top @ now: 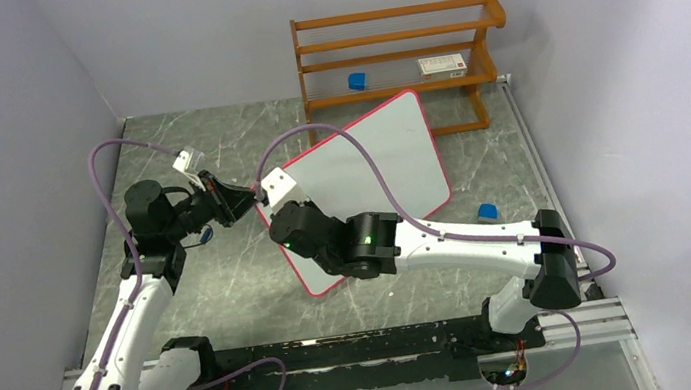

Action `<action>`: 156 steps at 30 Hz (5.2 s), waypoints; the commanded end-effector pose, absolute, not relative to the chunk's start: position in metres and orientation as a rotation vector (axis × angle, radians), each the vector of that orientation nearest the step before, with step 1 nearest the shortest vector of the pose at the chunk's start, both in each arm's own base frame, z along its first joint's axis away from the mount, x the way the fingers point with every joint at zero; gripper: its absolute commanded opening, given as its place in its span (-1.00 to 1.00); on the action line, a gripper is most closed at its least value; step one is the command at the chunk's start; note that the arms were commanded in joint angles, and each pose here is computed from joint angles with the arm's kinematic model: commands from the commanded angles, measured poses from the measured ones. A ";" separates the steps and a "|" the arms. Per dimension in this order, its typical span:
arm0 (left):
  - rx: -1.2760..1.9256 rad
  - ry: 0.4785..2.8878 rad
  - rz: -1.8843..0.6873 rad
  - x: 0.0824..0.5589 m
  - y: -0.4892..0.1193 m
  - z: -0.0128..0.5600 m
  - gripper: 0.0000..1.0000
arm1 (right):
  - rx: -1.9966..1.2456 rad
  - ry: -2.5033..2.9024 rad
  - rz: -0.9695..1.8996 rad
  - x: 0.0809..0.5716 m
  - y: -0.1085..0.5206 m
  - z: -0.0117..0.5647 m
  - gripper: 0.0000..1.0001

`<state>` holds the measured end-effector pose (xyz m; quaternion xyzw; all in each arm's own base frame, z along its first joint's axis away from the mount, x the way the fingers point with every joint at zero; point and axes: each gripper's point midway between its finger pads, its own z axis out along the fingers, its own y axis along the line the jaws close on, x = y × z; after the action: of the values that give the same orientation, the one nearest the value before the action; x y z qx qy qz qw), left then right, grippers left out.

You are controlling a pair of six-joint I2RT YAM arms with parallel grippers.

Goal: Write a sentence on the whiteboard

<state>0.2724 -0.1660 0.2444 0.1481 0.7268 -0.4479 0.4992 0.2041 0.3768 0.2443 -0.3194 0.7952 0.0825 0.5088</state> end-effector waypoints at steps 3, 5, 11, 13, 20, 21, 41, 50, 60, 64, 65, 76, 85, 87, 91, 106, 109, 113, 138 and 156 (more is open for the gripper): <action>0.379 1.760 -1.042 0.276 -0.163 0.241 -0.90 | -0.781 1.964 0.178 0.199 0.369 0.229 -1.00; 0.380 1.760 -1.042 0.276 -0.163 0.241 -0.90 | -0.785 1.972 0.180 0.198 0.368 0.227 -1.00; 0.379 1.760 -1.042 0.276 -0.163 0.241 -0.90 | -0.793 1.987 0.178 0.195 0.365 0.223 -1.00; 0.378 1.761 -1.043 0.276 -0.163 0.240 -0.90 | -0.789 1.986 0.178 0.195 0.365 0.224 -1.00; 0.377 1.764 -1.041 0.276 -0.163 0.240 -0.90 | -0.749 1.919 0.229 0.195 0.363 0.250 -1.00; 0.377 1.764 -1.040 0.276 -0.163 0.240 -0.90 | -0.736 1.908 0.236 0.196 0.361 0.255 -1.00; 0.380 1.770 -1.052 0.276 -0.164 0.238 -0.90 | -0.681 1.830 0.212 0.209 0.367 0.267 -1.00; 0.382 1.768 -1.053 0.276 -0.164 0.238 -0.90 | -0.669 1.826 0.184 0.213 0.368 0.266 -1.00; 0.382 1.769 -1.057 0.276 -0.165 0.238 -0.90 | -0.660 1.809 0.193 0.215 0.370 0.272 -1.00; 0.383 1.770 -1.060 0.276 -0.165 0.238 -0.90 | -0.653 1.807 0.187 0.217 0.370 0.272 -1.00; 0.383 1.770 -1.061 0.276 -0.165 0.238 -0.90 | -0.651 1.806 0.188 0.217 0.370 0.272 -1.00; 0.385 1.768 -1.064 0.276 -0.165 0.238 -0.90 | -0.637 1.801 0.174 0.222 0.370 0.272 -1.00; 0.388 1.766 -1.067 0.275 -0.166 0.238 -0.90 | -0.661 1.820 0.163 0.221 0.371 0.264 -1.00; 0.387 1.767 -1.067 0.275 -0.166 0.238 -0.90 | -0.672 1.825 0.161 0.221 0.371 0.262 -1.00; 0.387 1.768 -1.070 0.275 -0.166 0.238 -0.90 | -0.691 1.844 0.155 0.219 0.372 0.256 -1.00; 0.386 1.766 -1.068 0.275 -0.166 0.238 -0.90 | -0.755 1.905 0.182 0.208 0.374 0.241 -1.00; 0.386 1.766 -1.068 0.275 -0.166 0.238 -0.90 | -0.763 1.909 0.186 0.207 0.375 0.240 -1.00; 0.385 1.769 -1.068 0.275 -0.166 0.238 -0.90 | -0.772 1.913 0.197 0.206 0.376 0.238 -1.00; 0.385 1.769 -1.066 0.276 -0.165 0.238 -0.90 | -0.756 1.926 0.123 0.208 0.362 0.231 -1.00; 0.384 1.775 -1.065 0.276 -0.165 0.236 -0.90 | -0.728 1.944 0.073 0.209 0.344 0.225 -1.00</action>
<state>0.2738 -0.1674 0.2428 0.1512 0.7260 -0.4520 0.4958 0.2052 0.3555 0.2272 -0.3142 0.8020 0.0472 0.5058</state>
